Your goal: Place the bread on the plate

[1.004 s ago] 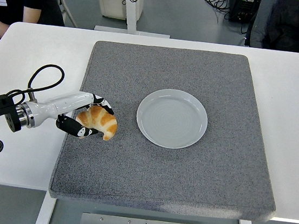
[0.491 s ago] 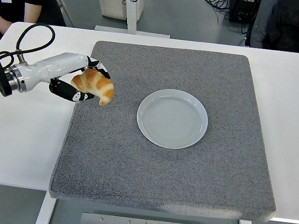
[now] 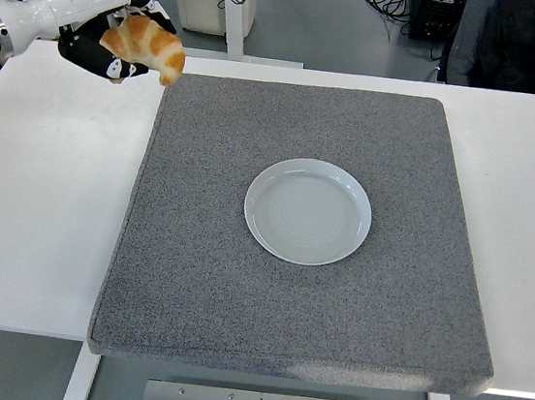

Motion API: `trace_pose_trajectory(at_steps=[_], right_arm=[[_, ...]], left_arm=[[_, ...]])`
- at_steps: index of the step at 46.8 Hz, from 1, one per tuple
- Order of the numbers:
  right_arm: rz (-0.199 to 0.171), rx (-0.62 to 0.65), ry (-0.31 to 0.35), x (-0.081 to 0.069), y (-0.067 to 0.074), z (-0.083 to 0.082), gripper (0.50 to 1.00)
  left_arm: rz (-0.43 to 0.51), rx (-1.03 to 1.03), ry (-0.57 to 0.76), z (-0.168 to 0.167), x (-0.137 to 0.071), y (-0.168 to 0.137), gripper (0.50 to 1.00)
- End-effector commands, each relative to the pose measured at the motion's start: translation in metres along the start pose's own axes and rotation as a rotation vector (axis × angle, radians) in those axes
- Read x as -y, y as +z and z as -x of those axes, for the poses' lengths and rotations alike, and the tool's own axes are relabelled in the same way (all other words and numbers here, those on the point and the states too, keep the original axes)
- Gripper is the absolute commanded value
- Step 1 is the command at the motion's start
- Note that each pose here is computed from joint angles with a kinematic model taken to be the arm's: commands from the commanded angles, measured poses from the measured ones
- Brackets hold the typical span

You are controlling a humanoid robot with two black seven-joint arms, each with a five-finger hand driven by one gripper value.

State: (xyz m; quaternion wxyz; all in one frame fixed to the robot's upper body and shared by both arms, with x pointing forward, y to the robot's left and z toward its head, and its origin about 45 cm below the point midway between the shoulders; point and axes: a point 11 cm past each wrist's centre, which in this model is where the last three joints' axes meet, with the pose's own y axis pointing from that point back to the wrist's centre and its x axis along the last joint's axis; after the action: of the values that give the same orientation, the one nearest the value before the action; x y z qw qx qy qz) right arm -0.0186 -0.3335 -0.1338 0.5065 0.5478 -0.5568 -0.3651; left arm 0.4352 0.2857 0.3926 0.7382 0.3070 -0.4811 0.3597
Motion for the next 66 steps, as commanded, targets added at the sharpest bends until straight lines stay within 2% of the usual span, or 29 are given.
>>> trace_pose_trajectory(at_steps=[1,5,16,25,32,43,56,66], right_arm=[[0.0,0.001,0.0,0.0,0.0,0.0,1.0],[0.0,0.003,0.001,0.0,0.0,0.0,1.0],[0.0,0.001,0.0,0.0,0.0,0.0,1.0],[0.0,0.003,0.001,0.0,0.0,0.0,1.0],[0.0,0.001,0.0,0.0,0.0,0.0,1.0],[0.0,0.003,0.001,0.0,0.0,0.0,1.0],[0.002,0.002,0.0,0.0,0.001,0.0,1.0],[0.002,0.001,0.002,0.0,0.001,0.0,1.0]], left_arm=[[0.002,0.011,0.005,-0.009,0.003,0.003,0.5],[0.02,0.017,0.006,-0.014,0.008,0.01,0.5],[0.074,0.017,0.005,-0.015,0.041,0.034,0.5],[0.14,0.005,-0.041,0.011,0.074,0.064,0.5],[0.206,-0.006,-0.085,0.038,0.103,0.098,0.5],[0.258,-0.028,-0.133,0.076,0.132,0.131,0.5],[0.286,-0.08,-0.209,0.135,0.144,0.15,0.5],[0.264,-0.101,-0.257,0.169,0.14,0.142,0.5]])
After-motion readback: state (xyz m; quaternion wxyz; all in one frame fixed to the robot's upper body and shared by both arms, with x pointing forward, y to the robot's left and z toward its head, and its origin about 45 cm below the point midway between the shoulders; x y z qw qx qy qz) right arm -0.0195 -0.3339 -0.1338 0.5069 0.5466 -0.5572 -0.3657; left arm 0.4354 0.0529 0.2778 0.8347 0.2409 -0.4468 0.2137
